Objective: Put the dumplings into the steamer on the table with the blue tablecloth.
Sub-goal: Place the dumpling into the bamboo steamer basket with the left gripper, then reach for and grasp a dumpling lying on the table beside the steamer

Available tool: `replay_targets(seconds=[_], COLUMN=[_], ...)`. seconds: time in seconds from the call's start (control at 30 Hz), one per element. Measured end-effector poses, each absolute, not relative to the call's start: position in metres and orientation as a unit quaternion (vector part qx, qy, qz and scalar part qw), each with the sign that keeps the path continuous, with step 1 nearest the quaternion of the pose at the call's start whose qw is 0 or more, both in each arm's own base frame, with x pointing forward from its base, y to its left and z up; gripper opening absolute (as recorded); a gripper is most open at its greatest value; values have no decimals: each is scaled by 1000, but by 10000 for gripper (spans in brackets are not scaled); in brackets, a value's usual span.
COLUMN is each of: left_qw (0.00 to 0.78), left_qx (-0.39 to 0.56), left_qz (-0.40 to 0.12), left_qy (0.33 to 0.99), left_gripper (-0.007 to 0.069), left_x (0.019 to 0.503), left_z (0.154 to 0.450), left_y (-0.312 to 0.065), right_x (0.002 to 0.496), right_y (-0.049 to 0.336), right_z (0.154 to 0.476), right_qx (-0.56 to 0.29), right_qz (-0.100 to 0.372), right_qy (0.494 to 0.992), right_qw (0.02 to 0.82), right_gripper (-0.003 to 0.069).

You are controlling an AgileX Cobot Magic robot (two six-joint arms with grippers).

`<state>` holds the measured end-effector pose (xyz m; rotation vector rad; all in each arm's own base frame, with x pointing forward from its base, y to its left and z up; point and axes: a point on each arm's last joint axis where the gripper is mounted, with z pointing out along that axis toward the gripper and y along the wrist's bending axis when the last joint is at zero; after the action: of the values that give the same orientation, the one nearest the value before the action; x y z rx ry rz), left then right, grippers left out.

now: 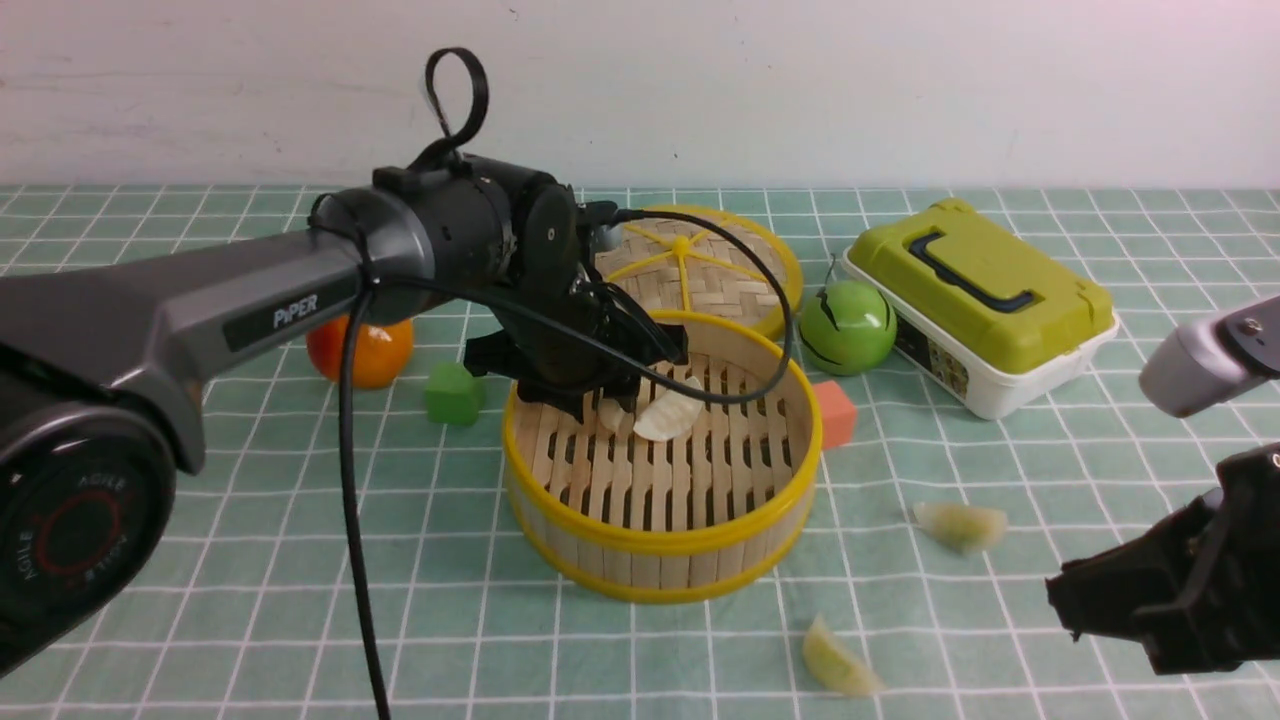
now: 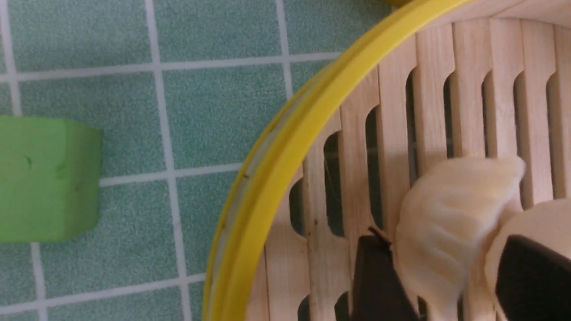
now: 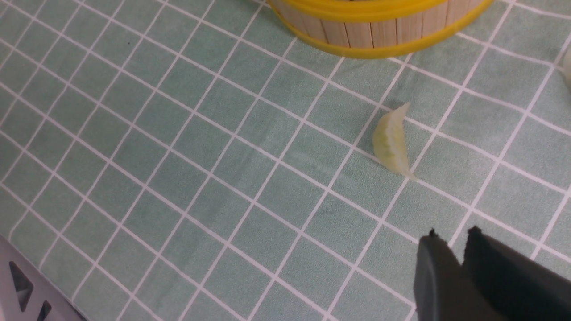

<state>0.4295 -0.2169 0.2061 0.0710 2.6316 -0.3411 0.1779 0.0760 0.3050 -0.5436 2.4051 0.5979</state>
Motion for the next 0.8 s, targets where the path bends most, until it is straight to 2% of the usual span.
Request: replay_targets(seconds=[0.1, 0.2, 0.23, 0.33, 0.43, 0.47, 0.6, 0.73, 0.8], left_qw=[239, 246, 260, 290, 318, 321, 318, 304, 288], left_qx=[31, 54, 76, 114, 131, 135, 136, 127, 120], left_qz=[-123, -120, -119, -114, -110, -106, -112, -115, -113], left_qy=[963, 960, 955, 943, 932, 931, 932, 937, 943], left_gripper=[438, 439, 418, 336, 213, 151, -15, -14, -14], left_x=[425, 415, 403, 373, 338, 320, 263, 213, 189], left_z=[219, 245, 277, 332, 372, 381, 387, 372, 354], left_y=[-215, -210, -204, -188, -169, -160, -133, -108, -97], right_x=[177, 178, 180, 190, 202, 209, 227, 247, 258], right_y=[76, 77, 78, 88, 102, 111, 135, 147, 150], right_z=[305, 311, 317, 325, 323, 317, 292, 261, 246], right_qx=[-208, -215, -227, -262, -303, -322, -359, -345, -342], right_qz=[226, 225, 221, 211, 197, 188, 166, 152, 141], right_qy=[906, 904, 903, 899, 896, 896, 899, 913, 918], right_qw=[292, 292, 292, 282, 257, 240, 188, 153, 143], right_gripper=[92, 74, 45, -8, -19, -19, -8, 39, 104])
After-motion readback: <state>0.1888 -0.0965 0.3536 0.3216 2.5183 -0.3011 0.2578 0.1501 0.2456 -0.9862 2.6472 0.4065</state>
